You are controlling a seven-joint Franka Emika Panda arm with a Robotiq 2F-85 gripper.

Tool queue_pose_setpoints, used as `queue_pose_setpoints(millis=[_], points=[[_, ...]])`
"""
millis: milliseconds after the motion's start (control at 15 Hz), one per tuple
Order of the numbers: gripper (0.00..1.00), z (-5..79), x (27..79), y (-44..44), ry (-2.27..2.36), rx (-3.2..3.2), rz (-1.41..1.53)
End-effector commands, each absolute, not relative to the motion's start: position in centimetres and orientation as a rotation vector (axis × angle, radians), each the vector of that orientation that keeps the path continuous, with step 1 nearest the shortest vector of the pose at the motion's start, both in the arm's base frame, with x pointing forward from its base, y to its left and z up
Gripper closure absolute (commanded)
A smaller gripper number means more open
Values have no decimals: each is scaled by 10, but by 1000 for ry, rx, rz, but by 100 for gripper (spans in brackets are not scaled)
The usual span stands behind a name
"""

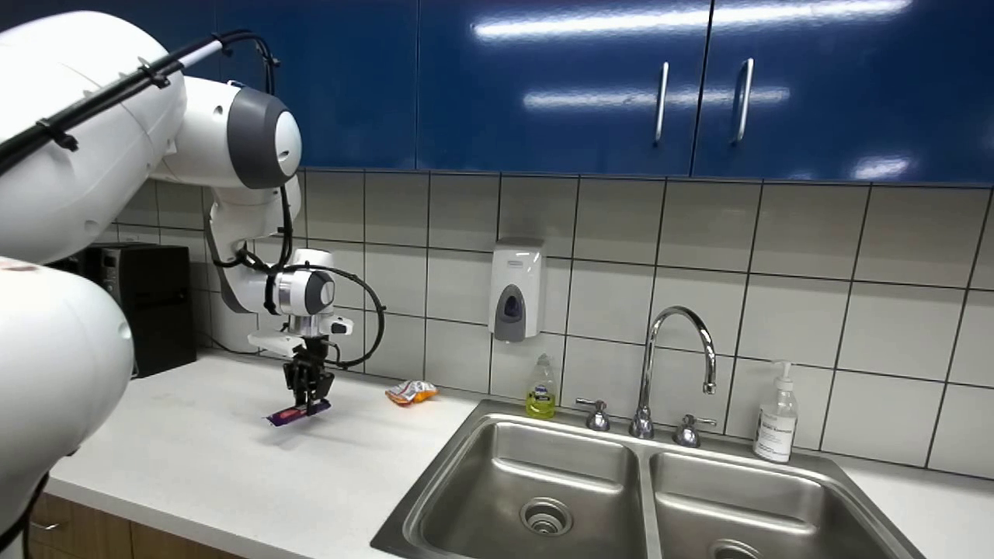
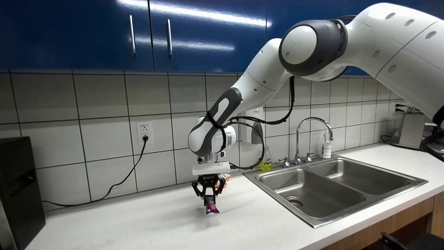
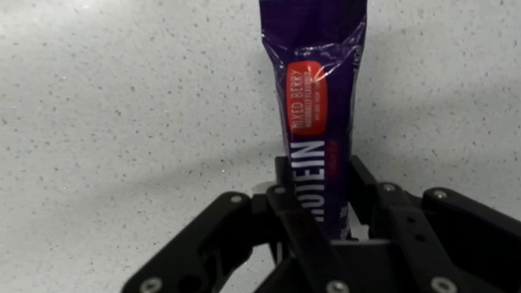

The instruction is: Move the chocolate bar to the sink

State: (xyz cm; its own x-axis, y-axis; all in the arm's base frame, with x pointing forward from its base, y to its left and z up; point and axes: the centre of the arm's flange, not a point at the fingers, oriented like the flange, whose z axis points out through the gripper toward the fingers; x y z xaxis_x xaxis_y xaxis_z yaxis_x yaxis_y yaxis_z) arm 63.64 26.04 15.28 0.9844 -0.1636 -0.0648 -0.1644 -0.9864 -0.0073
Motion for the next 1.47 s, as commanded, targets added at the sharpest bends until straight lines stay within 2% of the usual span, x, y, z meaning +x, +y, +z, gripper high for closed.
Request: queue_pose_setpoints(millis=[0, 467, 1400], points=[[88, 179, 618, 243, 111, -3131, 192], [88, 205, 599, 217, 84, -3150, 203], [88, 234, 575, 115, 397, -3121, 173]])
